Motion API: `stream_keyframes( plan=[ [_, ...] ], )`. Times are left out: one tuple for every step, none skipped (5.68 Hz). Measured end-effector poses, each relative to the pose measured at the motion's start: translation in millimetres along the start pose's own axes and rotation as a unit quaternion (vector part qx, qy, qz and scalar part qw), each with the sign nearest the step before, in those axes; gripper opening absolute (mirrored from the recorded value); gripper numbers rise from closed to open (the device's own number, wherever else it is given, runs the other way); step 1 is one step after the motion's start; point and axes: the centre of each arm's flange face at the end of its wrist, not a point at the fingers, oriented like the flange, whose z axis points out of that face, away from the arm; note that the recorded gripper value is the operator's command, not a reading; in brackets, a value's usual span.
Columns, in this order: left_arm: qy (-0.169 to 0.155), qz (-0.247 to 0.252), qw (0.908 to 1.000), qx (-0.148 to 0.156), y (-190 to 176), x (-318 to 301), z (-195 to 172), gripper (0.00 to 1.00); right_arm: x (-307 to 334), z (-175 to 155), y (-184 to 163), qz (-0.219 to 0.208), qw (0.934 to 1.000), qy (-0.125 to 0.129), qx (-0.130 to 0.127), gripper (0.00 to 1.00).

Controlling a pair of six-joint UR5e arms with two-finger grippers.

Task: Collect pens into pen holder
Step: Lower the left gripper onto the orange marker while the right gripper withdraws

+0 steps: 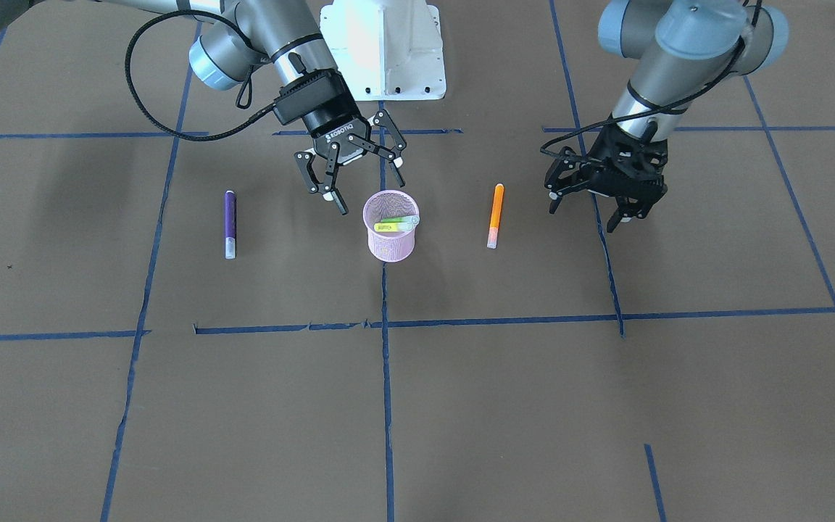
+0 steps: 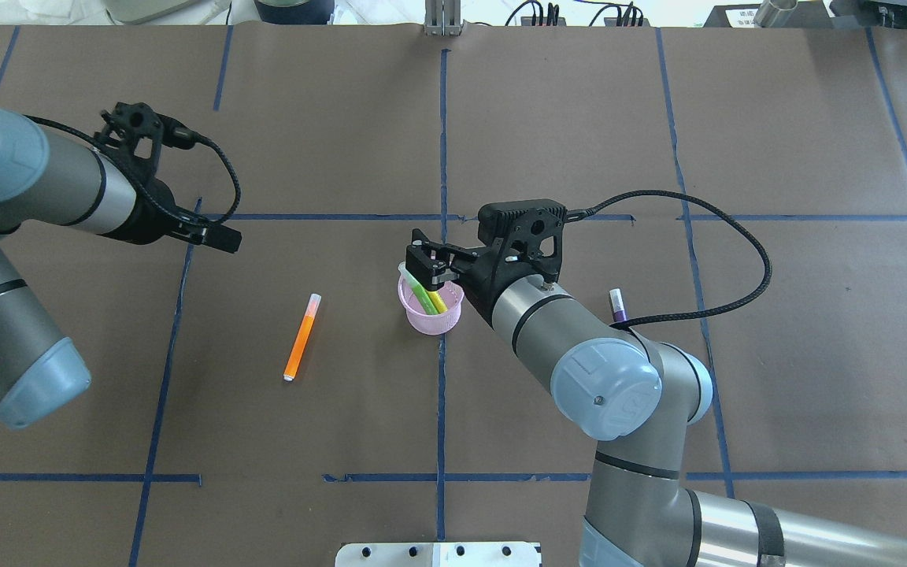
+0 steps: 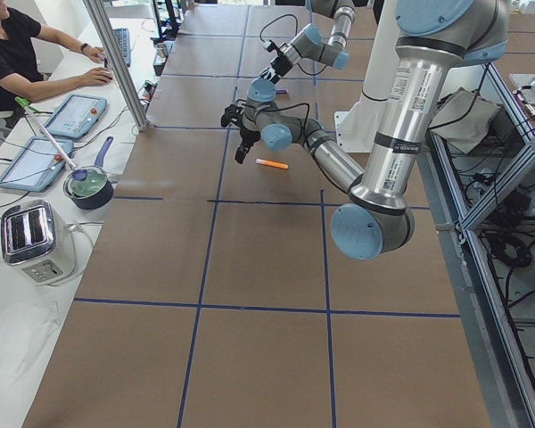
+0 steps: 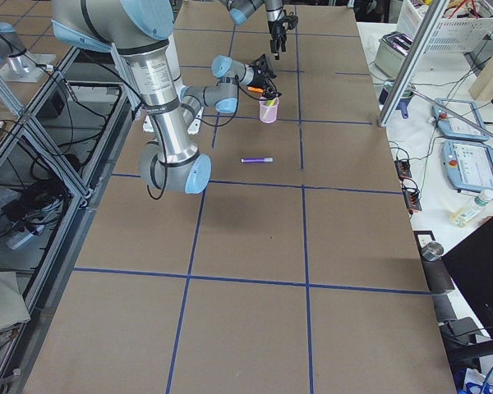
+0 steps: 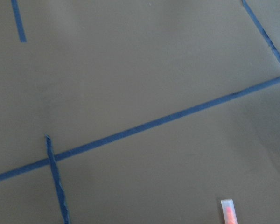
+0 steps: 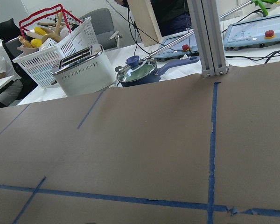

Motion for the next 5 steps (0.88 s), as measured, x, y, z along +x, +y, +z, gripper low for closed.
stream_keyframes(
  plan=[
    [0.009, -0.009, 0.9989, -0.045, -3.8, 20.9, 24.8, 1.0, 8.8, 1.1, -7.5, -0.009, 0.9996, 0.015, -0.02, 1.0],
    [0.01, -0.018, 0.9971, -0.074, -3.8, 41.8, 49.2, 1.0, 28.0, 5.0, -20.6, -0.018, 0.9974, 0.034, -0.061, 1.0],
    [0.007, -0.026, 0.9952, -0.095, -0.4, 57.9, 72.9, 0.95, 52.9, 1.4, -40.4, -0.02, 0.9936, 0.052, -0.099, 1.0],
    [0.003, -0.029, 0.9935, -0.11, 4.5, 68.0, 91.9, 0.88, 77.3, -8.9, -57.4, -0.016, 0.9907, 0.059, -0.121, 1.0],
    [-0.002, -0.03, 0.9921, -0.122, 7.7, 73.8, 108.0, 0.69, 94.0, -19.1, -68.4, -0.011, 0.9892, 0.061, -0.133, 1.0]
  ],
)
